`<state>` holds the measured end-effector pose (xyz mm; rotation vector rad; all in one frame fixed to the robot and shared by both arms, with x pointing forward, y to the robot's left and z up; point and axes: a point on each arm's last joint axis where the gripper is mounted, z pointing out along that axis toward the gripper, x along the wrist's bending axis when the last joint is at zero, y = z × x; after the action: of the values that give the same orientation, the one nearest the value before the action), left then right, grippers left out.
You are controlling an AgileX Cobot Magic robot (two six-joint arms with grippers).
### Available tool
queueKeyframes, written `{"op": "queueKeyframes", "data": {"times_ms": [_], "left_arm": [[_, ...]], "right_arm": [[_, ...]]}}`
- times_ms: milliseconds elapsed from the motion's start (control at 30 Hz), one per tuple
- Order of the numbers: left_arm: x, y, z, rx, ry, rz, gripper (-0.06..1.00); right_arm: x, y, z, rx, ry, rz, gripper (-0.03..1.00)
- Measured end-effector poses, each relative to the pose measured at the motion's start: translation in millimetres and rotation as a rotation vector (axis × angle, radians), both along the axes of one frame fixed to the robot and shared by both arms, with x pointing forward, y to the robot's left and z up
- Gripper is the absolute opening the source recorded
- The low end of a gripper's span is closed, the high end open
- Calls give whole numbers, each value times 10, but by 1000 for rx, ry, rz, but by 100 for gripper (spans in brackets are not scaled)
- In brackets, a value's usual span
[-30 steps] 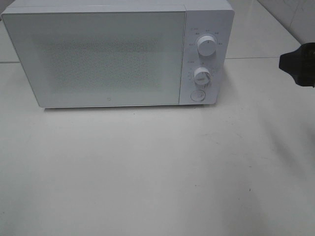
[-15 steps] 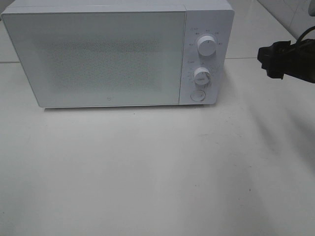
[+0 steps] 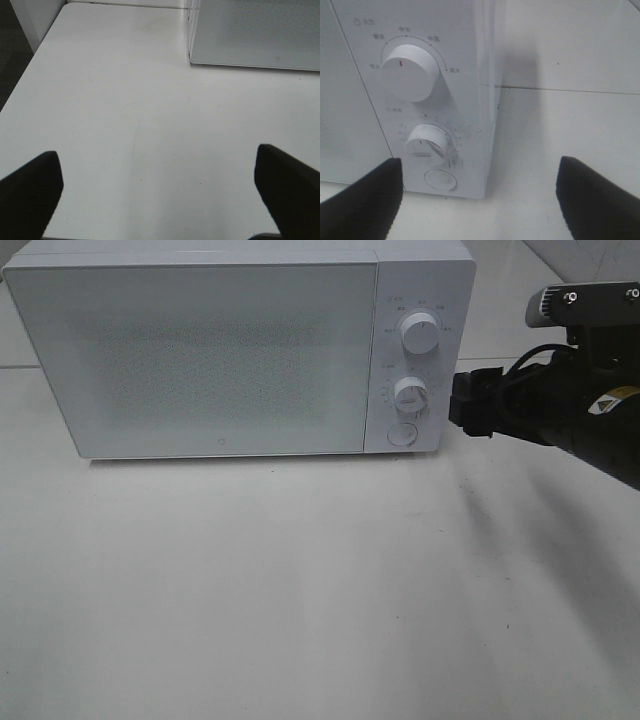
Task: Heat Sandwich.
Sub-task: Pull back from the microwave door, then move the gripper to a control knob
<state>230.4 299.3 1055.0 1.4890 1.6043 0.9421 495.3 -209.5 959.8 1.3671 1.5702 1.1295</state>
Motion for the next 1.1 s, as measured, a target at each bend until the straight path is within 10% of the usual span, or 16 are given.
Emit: {"op": "queueKeyframes", "data": {"times_ms": [1100], "left_arm": [[0, 0, 0, 0, 0, 0, 97]], "right_arm": [[-442, 765, -335, -26, -80, -71, 77]]}}
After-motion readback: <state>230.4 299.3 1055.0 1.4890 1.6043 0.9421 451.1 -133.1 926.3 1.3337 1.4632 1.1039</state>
